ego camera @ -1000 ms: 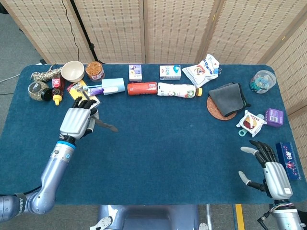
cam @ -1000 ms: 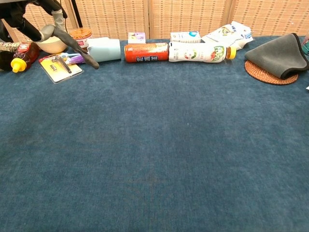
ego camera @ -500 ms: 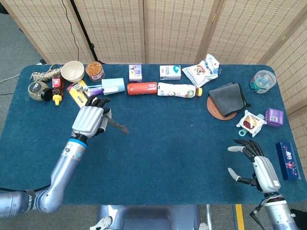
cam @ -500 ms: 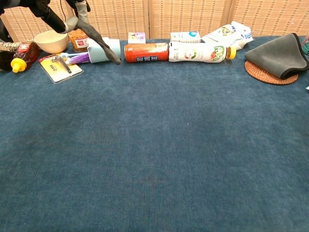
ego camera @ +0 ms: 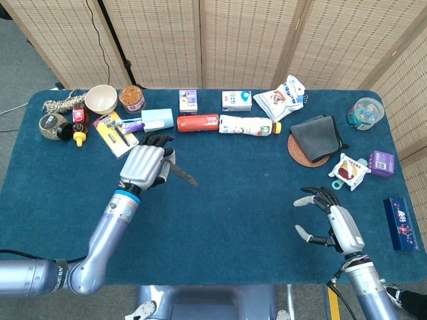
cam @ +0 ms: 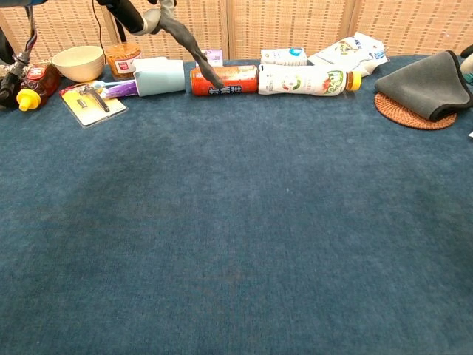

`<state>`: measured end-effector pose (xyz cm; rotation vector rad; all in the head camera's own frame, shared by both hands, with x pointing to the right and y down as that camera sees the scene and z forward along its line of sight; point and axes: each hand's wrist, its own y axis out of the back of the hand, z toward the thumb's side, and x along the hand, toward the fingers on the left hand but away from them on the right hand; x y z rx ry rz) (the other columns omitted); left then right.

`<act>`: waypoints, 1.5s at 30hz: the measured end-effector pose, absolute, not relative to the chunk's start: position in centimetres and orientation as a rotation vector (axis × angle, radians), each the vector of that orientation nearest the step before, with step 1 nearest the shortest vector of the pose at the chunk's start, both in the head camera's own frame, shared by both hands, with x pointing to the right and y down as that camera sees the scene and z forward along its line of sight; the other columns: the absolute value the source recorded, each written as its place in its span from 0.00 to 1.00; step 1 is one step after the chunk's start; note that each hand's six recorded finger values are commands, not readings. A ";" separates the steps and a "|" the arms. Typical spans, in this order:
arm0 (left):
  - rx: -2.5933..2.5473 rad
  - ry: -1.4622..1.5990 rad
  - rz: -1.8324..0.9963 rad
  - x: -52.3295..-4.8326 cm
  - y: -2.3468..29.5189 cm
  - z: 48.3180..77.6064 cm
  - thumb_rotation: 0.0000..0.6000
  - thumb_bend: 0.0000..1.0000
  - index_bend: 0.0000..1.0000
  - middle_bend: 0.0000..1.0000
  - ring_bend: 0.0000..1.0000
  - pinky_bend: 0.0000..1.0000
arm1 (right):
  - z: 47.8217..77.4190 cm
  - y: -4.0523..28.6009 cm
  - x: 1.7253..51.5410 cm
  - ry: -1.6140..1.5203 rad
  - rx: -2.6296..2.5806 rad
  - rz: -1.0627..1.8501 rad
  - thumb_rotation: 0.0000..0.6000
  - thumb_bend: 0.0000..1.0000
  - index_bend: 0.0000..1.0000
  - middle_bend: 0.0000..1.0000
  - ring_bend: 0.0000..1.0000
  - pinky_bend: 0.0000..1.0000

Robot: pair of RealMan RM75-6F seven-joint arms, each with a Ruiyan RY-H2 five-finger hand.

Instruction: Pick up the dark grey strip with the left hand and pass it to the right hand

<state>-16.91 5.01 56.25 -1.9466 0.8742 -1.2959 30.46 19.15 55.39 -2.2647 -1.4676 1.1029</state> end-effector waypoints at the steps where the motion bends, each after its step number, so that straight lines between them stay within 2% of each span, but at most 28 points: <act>1: -1.950 0.875 -1.294 -16.7 4.9 56.1 1.00 0.60 0.72 0.20 0.15 0.05 | 55.5 19.1 30.2 -1.464 -2.274 1.099 1.00 0.31 0.39 0.19 0.14 0.04; 15: -1.963 0.864 -1.277 -13.6 4.2 55.0 1.00 0.60 0.72 0.20 0.15 0.05 | 57.2 17.1 25.6 -1.459 -2.389 0.994 1.00 0.31 0.40 0.19 0.11 0.03; 26: -1.982 0.869 -1.263 -11.2 3.8 54.7 1.00 0.60 0.72 0.20 0.15 0.05 | 59.2 15.6 24.0 -1.513 -2.385 1.007 1.00 0.31 0.39 0.19 0.10 0.03; 45: -2.004 0.836 -1.243 -6.5 4.8 54.6 1.00 0.60 0.72 0.20 0.15 0.05 | 61.1 14.3 20.6 -1.552 -2.422 1.017 1.00 0.31 0.37 0.18 0.09 0.03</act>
